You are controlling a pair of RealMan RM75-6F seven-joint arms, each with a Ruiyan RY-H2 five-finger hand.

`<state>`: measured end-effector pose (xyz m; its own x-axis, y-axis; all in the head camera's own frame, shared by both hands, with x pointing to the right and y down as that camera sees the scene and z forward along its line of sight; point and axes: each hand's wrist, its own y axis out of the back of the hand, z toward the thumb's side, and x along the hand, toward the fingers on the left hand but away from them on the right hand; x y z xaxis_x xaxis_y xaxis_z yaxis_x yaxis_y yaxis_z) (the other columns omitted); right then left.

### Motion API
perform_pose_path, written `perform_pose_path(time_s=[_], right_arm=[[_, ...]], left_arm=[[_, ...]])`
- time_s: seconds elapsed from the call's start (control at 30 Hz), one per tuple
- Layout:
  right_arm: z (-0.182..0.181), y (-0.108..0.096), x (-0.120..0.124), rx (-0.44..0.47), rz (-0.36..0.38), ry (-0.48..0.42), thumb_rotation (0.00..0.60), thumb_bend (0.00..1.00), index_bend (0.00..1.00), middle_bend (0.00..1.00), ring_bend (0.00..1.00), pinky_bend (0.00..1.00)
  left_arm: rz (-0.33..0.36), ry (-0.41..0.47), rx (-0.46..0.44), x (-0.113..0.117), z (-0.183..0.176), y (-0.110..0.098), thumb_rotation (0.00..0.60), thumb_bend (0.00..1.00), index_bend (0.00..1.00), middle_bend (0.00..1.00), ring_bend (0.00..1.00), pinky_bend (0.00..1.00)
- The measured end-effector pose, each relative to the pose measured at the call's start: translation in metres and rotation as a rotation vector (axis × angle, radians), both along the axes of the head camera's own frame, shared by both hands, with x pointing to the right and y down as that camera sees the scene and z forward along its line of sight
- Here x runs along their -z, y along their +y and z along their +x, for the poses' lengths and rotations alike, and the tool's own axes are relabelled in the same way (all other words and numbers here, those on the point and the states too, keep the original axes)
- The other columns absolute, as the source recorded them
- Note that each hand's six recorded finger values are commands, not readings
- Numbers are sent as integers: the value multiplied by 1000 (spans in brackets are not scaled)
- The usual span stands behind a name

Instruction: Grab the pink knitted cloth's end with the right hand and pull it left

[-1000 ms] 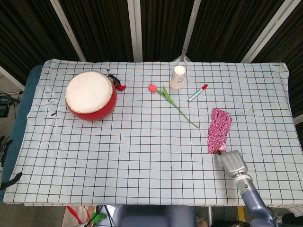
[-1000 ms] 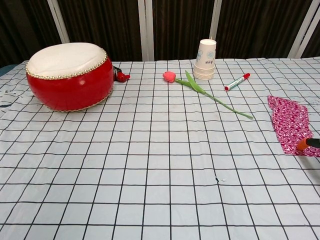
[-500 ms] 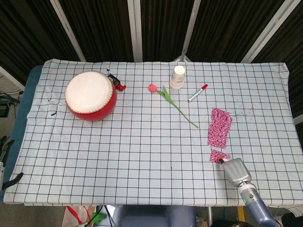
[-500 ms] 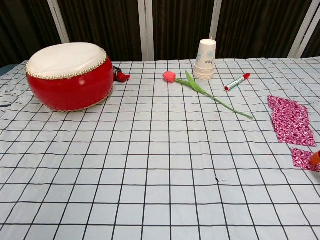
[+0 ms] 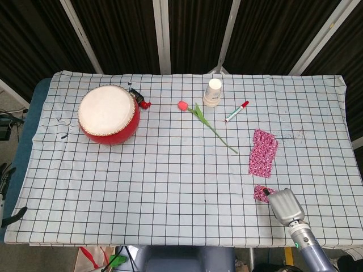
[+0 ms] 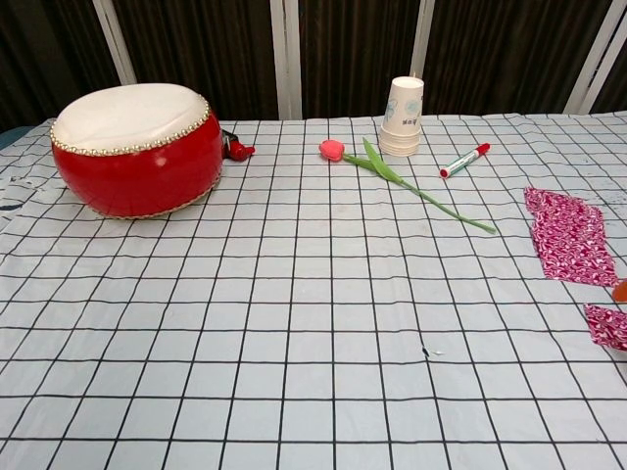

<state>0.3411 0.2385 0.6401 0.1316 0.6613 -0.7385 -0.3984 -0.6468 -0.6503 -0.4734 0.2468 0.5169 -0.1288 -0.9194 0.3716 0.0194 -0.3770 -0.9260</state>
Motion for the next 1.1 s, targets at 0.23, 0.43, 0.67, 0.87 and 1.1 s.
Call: perform_pose_path(time_s=[0.23,0.43,0.67,0.87,1.1], right_arm=[[-1,-20,-6,-16,-3,15,600,686,224,811,746,548],[2,-42,-23,-20,-31,62,600,687,223,811,746,548],[2,-63,-39,-31,-54,95,600,688,224,811,747,548],[2,-64,-50,-37,-79,106,600,688,224,811,747,548],[-7,-57,-58,-6,-102,102,600,688,230,811,746,547]], left_arm=[[15,-2,15,4,-5,0,600,247,122,2,0,19],[22,-12,24,7,-7,0,600,246,122,2,0,20],[19,-26,20,5,-6,1,600,247,122,2,0,19],[12,-30,18,3,-4,1,600,247,122,1,0,19],[12,-29,18,3,-4,1,600,246,122,2,0,19]])
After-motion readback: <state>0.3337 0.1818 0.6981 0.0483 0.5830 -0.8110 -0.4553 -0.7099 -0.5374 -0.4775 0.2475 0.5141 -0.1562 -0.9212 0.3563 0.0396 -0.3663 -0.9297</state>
